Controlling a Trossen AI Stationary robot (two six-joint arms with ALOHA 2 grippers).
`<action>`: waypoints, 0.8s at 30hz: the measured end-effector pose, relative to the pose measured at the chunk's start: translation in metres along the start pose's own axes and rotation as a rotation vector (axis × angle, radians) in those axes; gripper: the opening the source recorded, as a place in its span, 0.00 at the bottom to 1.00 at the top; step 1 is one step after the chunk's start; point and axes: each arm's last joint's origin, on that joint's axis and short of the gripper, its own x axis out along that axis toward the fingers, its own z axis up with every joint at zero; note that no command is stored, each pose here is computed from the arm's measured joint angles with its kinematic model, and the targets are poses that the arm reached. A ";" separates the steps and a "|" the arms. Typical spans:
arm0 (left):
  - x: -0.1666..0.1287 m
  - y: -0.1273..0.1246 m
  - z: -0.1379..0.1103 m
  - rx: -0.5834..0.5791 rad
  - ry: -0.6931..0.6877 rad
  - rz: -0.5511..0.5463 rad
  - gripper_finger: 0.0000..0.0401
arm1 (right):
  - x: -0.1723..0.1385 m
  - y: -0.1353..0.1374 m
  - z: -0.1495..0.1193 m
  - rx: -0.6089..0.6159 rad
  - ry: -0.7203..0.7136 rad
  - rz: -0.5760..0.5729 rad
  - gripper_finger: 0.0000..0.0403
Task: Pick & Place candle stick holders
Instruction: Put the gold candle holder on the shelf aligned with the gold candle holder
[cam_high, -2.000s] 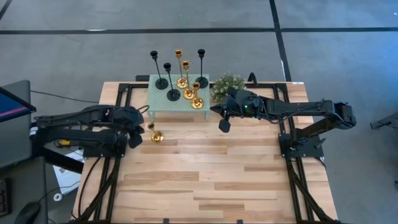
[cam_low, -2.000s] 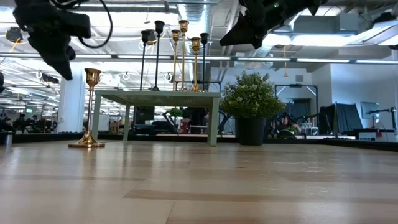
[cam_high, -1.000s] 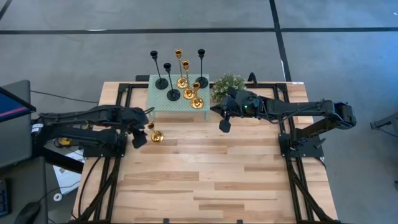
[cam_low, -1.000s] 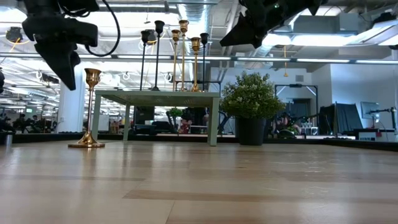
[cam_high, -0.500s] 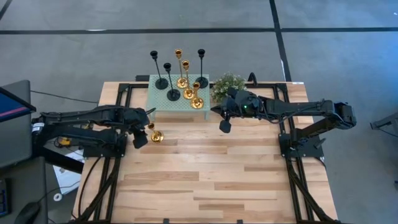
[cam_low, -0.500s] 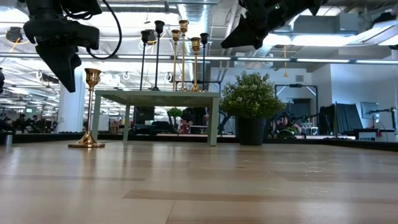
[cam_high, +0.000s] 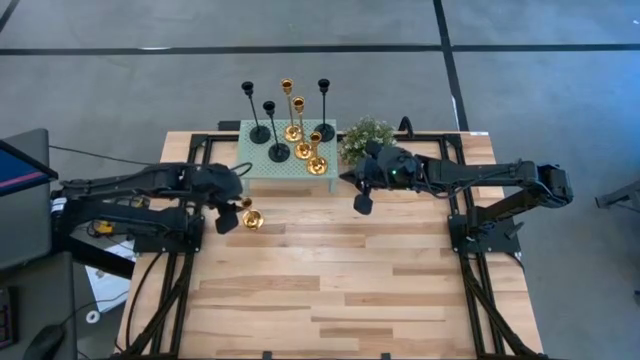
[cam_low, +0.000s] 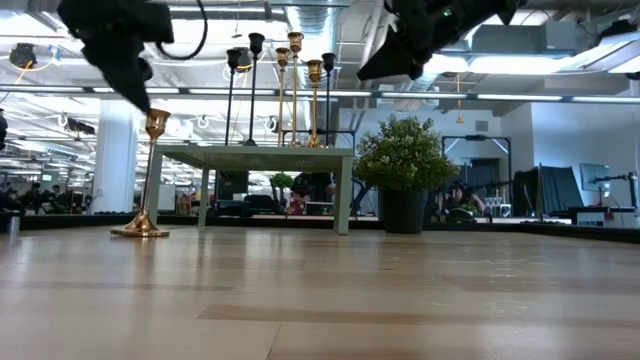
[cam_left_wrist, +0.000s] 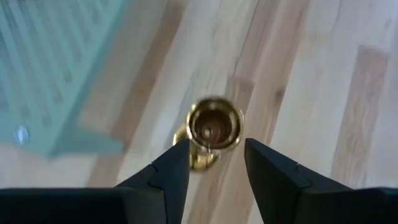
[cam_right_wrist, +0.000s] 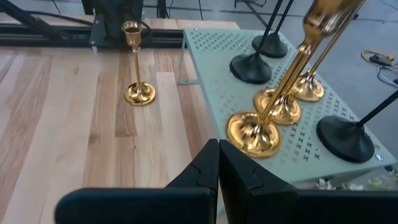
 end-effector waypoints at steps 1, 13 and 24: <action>-0.001 0.000 0.002 0.010 -0.031 -0.003 0.38 | 0.000 0.000 -0.001 -0.001 0.006 0.002 0.00; 0.000 -0.004 0.017 0.026 -0.154 -0.087 0.33 | 0.000 0.001 -0.002 -0.002 0.024 0.004 0.00; 0.015 -0.012 0.025 -0.283 -0.119 -0.134 0.22 | 0.000 0.002 -0.005 -0.007 0.053 0.012 0.00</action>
